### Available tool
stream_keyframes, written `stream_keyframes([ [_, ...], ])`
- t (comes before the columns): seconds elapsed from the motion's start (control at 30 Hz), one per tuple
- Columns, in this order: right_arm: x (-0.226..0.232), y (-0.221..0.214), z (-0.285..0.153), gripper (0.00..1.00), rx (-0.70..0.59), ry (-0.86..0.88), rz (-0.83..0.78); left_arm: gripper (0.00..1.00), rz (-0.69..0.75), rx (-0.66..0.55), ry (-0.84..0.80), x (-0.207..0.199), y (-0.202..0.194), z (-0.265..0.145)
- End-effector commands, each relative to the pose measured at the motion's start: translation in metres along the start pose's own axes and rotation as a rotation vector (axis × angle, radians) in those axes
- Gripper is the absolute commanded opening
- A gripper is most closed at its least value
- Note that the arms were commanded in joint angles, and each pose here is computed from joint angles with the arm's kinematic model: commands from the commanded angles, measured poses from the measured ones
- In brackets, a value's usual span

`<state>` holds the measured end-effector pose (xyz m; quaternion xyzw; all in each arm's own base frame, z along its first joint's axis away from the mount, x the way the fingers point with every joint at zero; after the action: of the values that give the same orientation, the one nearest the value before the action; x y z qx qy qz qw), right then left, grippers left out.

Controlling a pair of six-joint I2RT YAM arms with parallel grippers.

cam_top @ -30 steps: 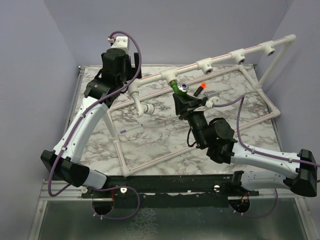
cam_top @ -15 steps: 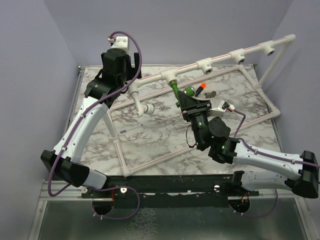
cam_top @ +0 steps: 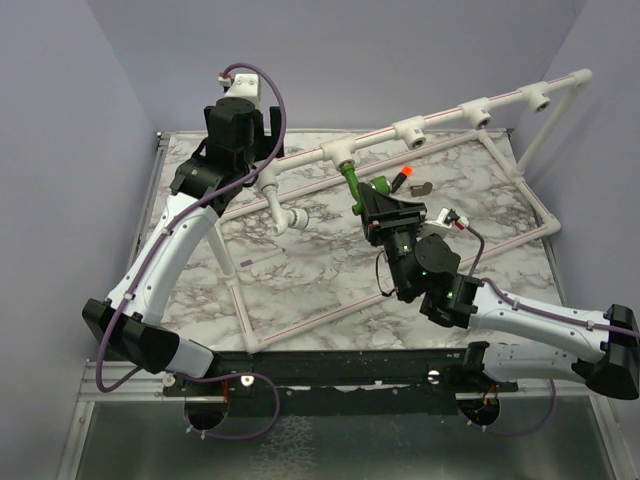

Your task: Install the water faucets

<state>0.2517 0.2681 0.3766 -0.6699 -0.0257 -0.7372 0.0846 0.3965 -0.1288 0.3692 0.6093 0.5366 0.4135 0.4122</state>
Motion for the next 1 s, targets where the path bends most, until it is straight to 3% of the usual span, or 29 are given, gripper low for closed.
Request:
stream_keyframes([
  [0.0, -0.041, 0.003, -0.003, 0.45, 0.029, -0.057, -0.279, 0.92, 0.041, 0.046, -0.020, -0.008, -0.013, -0.003],
  [0.13, -0.029, 0.003, -0.008, 0.65, 0.066, -0.026, -0.348, 0.92, 0.044, 0.046, -0.020, -0.007, -0.013, -0.003],
  [0.3, -0.020, 0.005, -0.016, 0.76, 0.111, 0.013, -0.422, 0.92, 0.044, 0.042, -0.020, -0.007, -0.012, -0.005],
  [0.67, 0.025, 0.019, -0.045, 0.76, 0.248, 0.153, -0.694, 0.92, 0.045, 0.038, -0.022, -0.007, -0.011, -0.007],
  [0.83, 0.046, 0.032, -0.053, 0.76, 0.269, 0.224, -0.955, 0.92, 0.046, 0.039, -0.025, -0.007, -0.012, -0.007],
  [0.97, 0.063, 0.034, -0.058, 0.76, 0.316, 0.369, -1.298, 0.92, 0.047, 0.039, -0.029, -0.008, -0.011, -0.006],
])
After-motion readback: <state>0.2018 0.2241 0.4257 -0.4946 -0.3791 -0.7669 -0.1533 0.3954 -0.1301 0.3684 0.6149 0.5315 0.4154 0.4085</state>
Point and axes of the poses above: each gripper's point midway between its finger pads, its own z axis out along the fingers, its own x axis along the line the jaws close on, y = z × x, the point moved 1 cm from there along -z, back along the fingers, and after that the axes turned 5 degrees about z, right-handed, at the moved point
